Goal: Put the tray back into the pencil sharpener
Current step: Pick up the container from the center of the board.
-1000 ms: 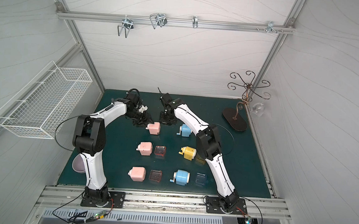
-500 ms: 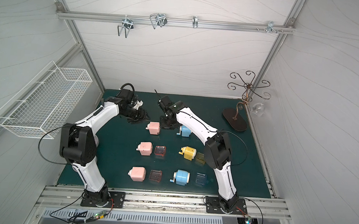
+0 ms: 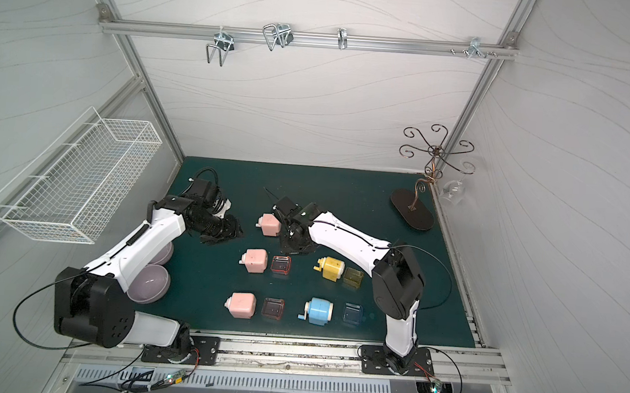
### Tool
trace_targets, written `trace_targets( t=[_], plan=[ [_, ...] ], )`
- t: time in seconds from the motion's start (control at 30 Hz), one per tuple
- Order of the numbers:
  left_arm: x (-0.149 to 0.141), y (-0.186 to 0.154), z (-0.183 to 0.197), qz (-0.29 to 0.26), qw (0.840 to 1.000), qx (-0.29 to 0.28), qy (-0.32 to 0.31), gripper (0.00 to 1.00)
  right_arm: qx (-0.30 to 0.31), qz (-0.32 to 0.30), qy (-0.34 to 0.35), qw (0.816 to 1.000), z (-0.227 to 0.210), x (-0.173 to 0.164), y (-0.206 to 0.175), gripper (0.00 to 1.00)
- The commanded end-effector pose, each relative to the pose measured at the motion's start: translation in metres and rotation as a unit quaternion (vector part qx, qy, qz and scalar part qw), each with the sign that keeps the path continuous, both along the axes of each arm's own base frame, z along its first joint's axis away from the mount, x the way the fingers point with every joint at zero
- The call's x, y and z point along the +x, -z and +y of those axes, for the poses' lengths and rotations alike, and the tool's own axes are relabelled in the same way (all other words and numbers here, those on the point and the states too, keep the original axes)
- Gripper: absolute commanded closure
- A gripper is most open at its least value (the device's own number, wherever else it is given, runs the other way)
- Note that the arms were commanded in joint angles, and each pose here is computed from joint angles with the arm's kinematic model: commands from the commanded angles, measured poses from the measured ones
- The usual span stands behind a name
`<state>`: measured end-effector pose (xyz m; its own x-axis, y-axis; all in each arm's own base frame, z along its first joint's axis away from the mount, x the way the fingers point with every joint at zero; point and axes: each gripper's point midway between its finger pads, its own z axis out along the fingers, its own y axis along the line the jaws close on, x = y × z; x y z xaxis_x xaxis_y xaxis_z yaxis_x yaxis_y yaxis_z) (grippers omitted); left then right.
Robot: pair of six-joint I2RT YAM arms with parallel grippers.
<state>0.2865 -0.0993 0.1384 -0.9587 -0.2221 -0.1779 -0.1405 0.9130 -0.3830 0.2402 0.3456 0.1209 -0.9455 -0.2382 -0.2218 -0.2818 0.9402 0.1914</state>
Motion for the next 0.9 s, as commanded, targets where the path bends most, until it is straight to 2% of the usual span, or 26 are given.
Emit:
trace_targets(
  t=[0.0, 0.27, 0.43, 0.87],
  plan=[
    [-0.004, 0.001, -0.001, -0.006, 1.000, 0.002, -0.011, 0.36, 0.006, -0.011, 0.018, 1.000, 0.000, -0.006, -0.005, 0.71],
    [-0.019, 0.019, -0.005, 0.011, 1.000, -0.004, 0.004, 0.36, 0.009, 0.008, 0.038, 0.999, -0.003, -0.014, 0.015, 0.70],
    [-0.018, 0.025, -0.014, 0.015, 0.999, -0.029, 0.008, 0.36, 0.007, 0.017, 0.032, 0.999, 0.001, -0.014, 0.023, 0.69],
    [-0.020, 0.038, -0.022, 0.028, 0.998, -0.046, 0.032, 0.37, -0.006, 0.045, 0.042, 0.998, 0.003, -0.009, 0.047, 0.67]
  ],
)
